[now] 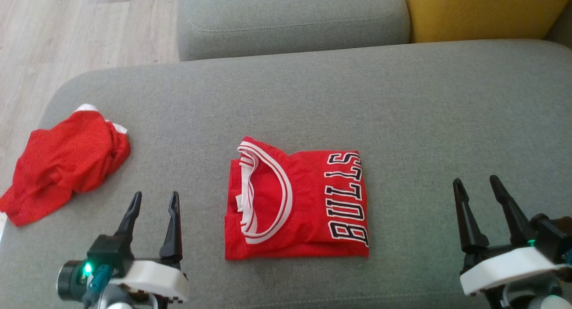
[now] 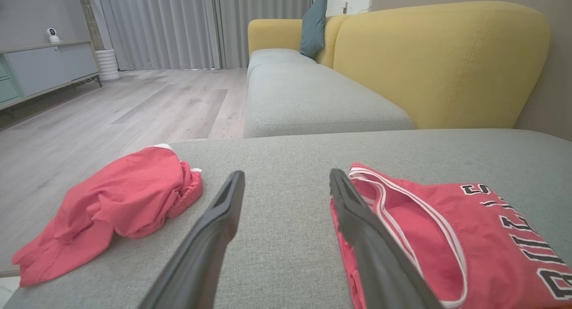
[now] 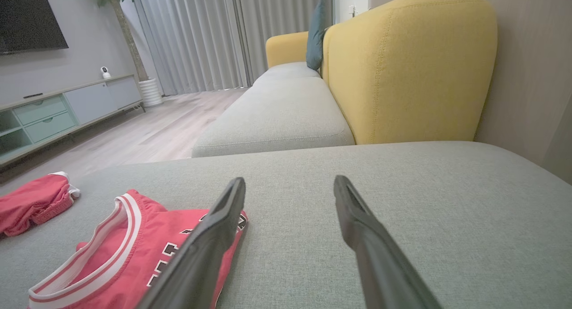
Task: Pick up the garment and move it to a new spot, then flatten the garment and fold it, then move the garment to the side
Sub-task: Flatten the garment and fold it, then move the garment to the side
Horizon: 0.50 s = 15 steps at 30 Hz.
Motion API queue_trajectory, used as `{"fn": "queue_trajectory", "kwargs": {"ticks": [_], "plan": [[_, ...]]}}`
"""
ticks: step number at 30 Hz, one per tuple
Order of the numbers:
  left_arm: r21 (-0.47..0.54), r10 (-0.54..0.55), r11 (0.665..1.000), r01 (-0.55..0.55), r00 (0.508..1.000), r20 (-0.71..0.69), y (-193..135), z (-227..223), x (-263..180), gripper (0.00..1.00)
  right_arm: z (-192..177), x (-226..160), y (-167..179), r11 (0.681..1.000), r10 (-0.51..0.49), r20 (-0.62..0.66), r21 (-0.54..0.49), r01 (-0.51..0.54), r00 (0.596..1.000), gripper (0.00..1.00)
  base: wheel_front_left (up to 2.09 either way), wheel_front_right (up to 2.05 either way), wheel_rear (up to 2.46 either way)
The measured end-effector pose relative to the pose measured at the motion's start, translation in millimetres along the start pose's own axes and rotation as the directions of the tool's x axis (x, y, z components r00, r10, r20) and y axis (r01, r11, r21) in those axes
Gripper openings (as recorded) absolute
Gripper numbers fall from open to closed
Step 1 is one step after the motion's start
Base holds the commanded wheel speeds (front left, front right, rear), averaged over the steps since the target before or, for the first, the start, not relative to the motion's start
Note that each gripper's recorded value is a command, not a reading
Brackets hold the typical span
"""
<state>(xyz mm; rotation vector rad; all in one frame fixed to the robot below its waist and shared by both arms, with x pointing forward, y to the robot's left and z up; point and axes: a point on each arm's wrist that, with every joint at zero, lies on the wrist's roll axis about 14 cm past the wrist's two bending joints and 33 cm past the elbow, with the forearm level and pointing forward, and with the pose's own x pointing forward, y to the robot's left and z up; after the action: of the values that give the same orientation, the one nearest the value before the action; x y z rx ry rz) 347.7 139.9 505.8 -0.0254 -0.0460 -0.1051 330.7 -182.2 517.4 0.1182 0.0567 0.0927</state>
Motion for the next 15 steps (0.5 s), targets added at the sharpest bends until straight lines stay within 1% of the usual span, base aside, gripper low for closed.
{"fn": "queue_trajectory", "kwargs": {"ticks": [15], "plan": [[0.003,0.017,1.000,-0.016,1.000,-0.009,3.0,-2.8,-0.3,1.00,-3.4,2.4,1.9,1.000,-0.002,-0.009,0.014,0.002,1.000,1.00,0.00,0.00,0.00]]}}
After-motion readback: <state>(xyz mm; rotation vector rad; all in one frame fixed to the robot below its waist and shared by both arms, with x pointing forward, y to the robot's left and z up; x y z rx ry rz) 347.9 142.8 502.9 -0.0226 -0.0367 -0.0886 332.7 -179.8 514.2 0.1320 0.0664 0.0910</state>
